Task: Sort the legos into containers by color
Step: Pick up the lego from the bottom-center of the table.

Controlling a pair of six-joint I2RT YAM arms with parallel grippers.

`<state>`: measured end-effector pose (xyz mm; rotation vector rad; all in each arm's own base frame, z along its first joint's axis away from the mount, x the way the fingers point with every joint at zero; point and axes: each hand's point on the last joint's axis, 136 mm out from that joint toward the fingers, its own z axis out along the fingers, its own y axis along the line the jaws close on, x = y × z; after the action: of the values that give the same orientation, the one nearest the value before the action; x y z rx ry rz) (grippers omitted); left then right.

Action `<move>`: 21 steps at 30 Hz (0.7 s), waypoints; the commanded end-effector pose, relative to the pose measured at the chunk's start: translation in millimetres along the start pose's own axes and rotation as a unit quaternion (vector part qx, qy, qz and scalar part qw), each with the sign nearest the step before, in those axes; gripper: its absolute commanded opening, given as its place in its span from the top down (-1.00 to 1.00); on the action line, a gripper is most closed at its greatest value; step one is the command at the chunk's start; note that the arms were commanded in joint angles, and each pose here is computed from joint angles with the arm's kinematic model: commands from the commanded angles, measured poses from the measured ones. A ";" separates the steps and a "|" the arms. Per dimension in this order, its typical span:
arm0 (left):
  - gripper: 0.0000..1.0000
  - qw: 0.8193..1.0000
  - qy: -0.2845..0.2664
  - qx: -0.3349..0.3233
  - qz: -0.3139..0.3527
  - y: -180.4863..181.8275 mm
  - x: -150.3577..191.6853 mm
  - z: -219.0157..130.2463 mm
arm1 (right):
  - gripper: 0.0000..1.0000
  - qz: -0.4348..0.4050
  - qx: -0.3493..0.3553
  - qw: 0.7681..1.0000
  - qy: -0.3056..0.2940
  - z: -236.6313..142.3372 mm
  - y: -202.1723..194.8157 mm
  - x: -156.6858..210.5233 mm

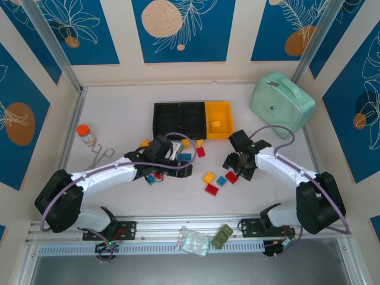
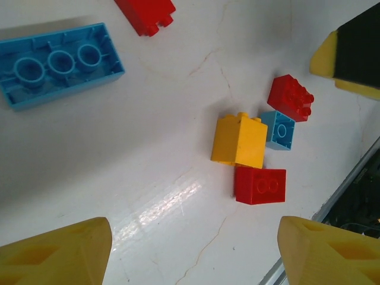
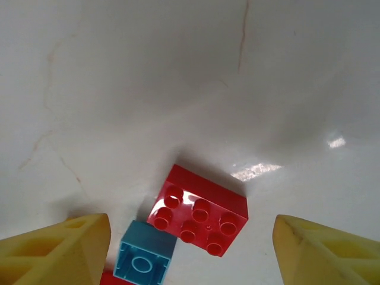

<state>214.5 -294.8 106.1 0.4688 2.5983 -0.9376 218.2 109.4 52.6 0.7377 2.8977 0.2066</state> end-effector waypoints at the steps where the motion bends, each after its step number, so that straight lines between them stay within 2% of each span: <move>1: -0.48 1.000 0.005 -0.002 0.021 -5.2 -1.0 2.1 | -0.46 0.036 -0.007 0.999 0.016 12.1 4.6 6.8; 9: -0.47 1.000 0.011 -0.015 0.016 0.8 4.8 2.6 | -0.43 0.053 0.028 0.998 0.034 37.1 -1.0 10.6; 12: -0.48 1.000 0.009 -0.020 0.015 3.1 5.5 1.9 | -0.33 0.055 0.026 0.997 0.041 41.1 -0.9 14.0; 18: -0.48 1.000 0.013 -0.022 0.011 4.1 5.2 6.4 | 0.07 0.048 0.024 0.998 0.028 34.2 -1.8 10.5; 21: -0.47 0.999 0.014 -0.028 0.008 4.8 3.6 7.4 | 0.13 0.040 0.018 0.999 0.013 24.2 0.4 4.6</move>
<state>213.1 -292.7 95.9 0.4797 2.6273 -0.8879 217.0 112.5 20.4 0.8918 2.9259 0.1517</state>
